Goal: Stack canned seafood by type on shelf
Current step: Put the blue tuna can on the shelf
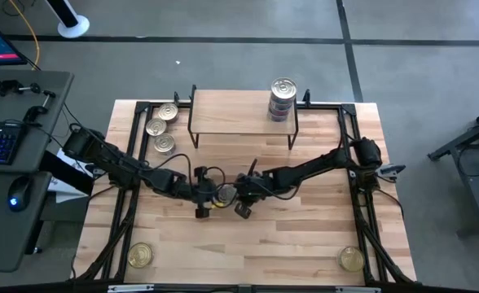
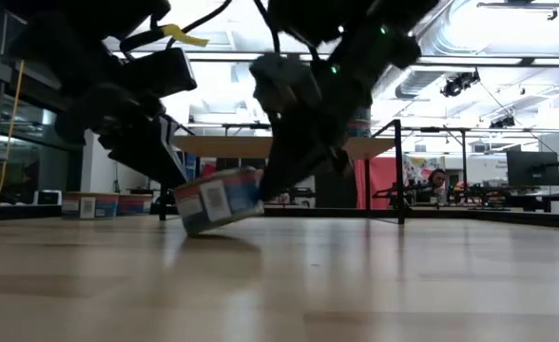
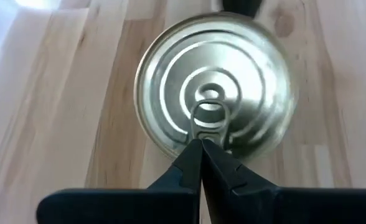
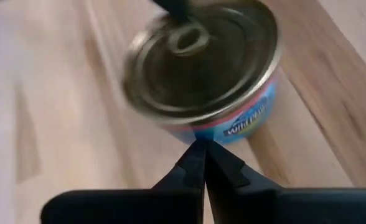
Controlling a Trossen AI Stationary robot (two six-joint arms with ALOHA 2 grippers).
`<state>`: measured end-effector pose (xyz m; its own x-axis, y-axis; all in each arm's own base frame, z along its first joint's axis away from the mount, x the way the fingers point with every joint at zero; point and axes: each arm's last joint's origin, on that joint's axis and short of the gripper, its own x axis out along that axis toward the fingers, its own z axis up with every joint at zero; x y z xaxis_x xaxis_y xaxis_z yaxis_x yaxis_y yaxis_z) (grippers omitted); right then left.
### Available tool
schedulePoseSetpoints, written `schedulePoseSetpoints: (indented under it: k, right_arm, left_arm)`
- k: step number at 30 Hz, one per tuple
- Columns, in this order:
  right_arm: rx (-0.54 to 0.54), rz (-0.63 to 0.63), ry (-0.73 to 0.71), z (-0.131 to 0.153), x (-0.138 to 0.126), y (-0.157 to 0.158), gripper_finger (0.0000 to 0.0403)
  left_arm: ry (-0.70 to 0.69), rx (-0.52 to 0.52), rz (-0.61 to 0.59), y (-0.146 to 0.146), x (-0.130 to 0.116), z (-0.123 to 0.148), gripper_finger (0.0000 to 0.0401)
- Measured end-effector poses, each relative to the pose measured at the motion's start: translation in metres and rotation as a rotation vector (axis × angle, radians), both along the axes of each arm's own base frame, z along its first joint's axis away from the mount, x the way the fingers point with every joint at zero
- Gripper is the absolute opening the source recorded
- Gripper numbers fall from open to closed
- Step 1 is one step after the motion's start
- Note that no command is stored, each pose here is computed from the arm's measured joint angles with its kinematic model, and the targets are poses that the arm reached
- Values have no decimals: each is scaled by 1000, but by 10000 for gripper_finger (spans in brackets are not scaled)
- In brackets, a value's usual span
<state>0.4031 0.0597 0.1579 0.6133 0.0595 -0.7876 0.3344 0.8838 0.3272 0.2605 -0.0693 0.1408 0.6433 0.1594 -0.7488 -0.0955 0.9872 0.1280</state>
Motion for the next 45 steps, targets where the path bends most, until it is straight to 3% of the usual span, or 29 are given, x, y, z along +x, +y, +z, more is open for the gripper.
schedulePoseSetpoints:
  k: [4, 15, 20, 25, 28, 38, 45]
  right_arm:
    - [-9, 42, -64, 17, 9, 6, 0]
    - [-73, 109, -117, 58, 24, 11, 0]
    - [-38, 67, -73, 90, 26, 9, 0]
    - [42, -14, -122, 106, 31, 10, 5]
    - [119, -92, -158, 104, 34, 10, 34]
    - [187, -450, -167, 86, 27, 21, 213]
    - [224, -556, -115, 81, 21, 26, 243]
  left_arm:
    - [-5, -14, 56, -1, -4, -5, 0]
    - [1, -43, 55, -11, -9, -5, 0]
    - [90, -63, 119, -15, -29, 2, 0]
    - [82, -2, 168, -25, -54, 17, 0]
    - [56, -2, 185, -30, -63, 24, 0]
    - [42, -38, 182, -40, -72, 26, 0]
    - [51, -71, 154, -44, -72, 26, 0]
